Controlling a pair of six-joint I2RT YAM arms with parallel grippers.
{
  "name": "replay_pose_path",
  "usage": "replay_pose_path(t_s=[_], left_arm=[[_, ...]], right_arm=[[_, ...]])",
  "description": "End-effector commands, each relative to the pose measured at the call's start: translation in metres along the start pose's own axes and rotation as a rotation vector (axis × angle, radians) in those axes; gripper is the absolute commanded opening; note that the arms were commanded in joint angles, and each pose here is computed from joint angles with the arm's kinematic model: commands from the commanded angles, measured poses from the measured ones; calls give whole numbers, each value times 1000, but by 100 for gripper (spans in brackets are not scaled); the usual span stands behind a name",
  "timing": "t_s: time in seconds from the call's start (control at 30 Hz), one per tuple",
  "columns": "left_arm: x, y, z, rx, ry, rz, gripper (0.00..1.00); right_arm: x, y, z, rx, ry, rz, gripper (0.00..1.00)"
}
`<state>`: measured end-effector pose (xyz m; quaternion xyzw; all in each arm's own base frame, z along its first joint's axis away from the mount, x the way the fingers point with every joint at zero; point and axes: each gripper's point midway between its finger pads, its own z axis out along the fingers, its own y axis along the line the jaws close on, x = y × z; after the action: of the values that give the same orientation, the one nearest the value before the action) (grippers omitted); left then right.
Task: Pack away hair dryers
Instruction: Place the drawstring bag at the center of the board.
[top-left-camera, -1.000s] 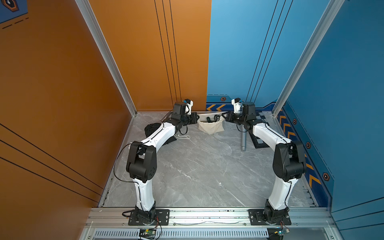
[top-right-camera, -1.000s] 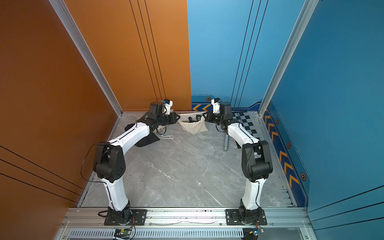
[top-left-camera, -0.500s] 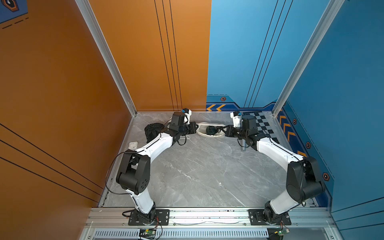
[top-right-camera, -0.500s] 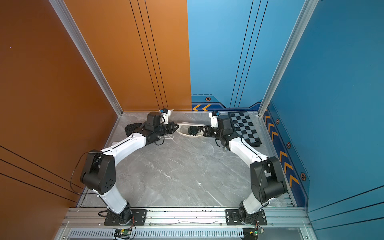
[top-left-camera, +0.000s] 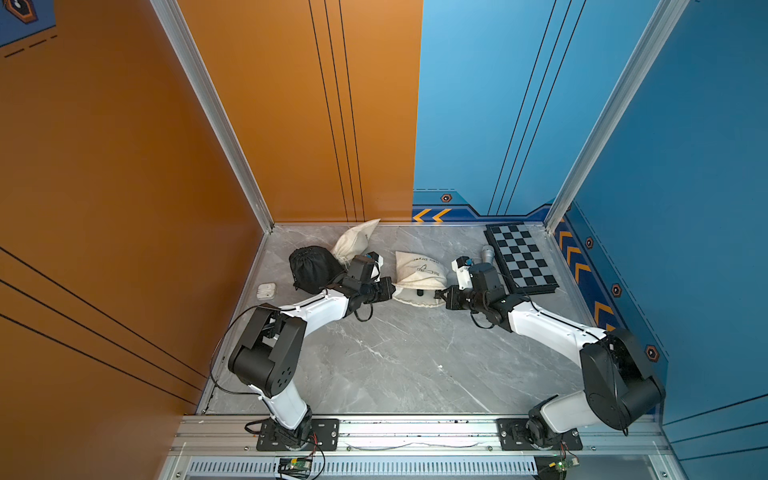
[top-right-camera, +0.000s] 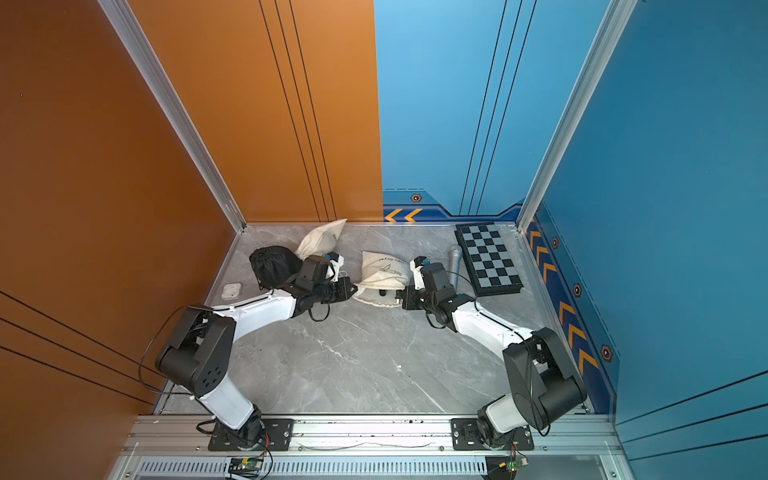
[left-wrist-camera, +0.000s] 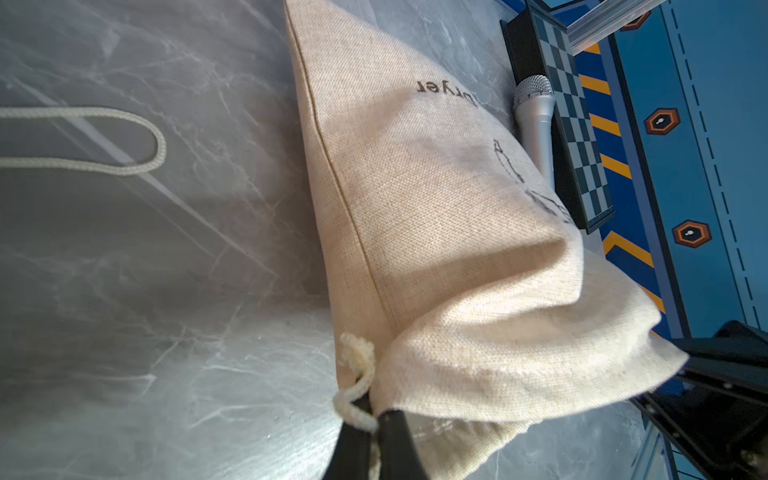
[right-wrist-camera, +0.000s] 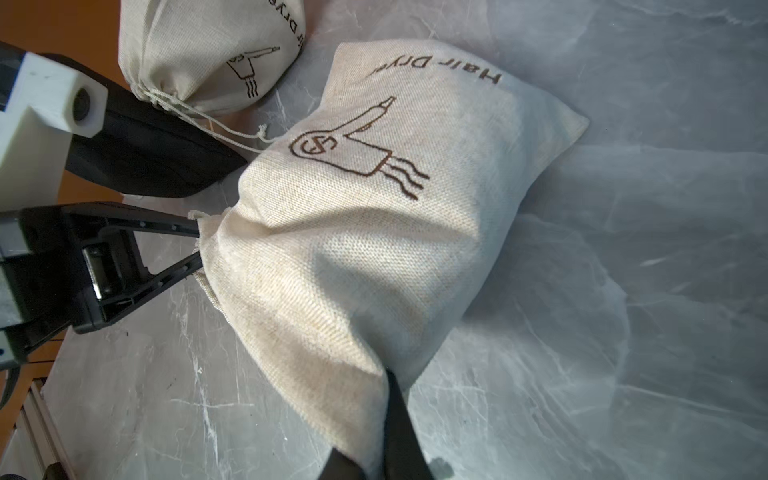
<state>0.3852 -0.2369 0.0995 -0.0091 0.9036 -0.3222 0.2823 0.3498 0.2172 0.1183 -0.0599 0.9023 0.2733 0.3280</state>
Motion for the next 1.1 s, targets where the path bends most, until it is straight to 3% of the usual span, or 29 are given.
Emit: replay_pose_path(t_s=[0.0,0.27,0.37,0.5,0.57,0.73,0.9,1.07], left_arm=[[0,0,-5,-14,-35,-11,8],[23,3,1,-34,-3,-24,24],[25,-1,-2,-25,-3,-27,38],[20,-7,-19,-17,-38,-23,65],[20,-6,-30,-26,-55,-18,75],[17,-5,-58,-62,-85,-36,77],[17,1,-71,-58,-105,-140,78],[27,13,-67,-90,-60,-243,68]], right_arm=[[15,-11,-3,56,23,7,14],[47,-20,-3,79,90,30,27],[49,-19,-8,77,92,28,37],[44,-15,-20,75,66,34,56],[41,-16,-26,87,46,37,59],[37,-31,-35,135,26,164,60],[36,-41,-41,157,-5,359,60],[44,-53,-47,209,-3,473,60]])
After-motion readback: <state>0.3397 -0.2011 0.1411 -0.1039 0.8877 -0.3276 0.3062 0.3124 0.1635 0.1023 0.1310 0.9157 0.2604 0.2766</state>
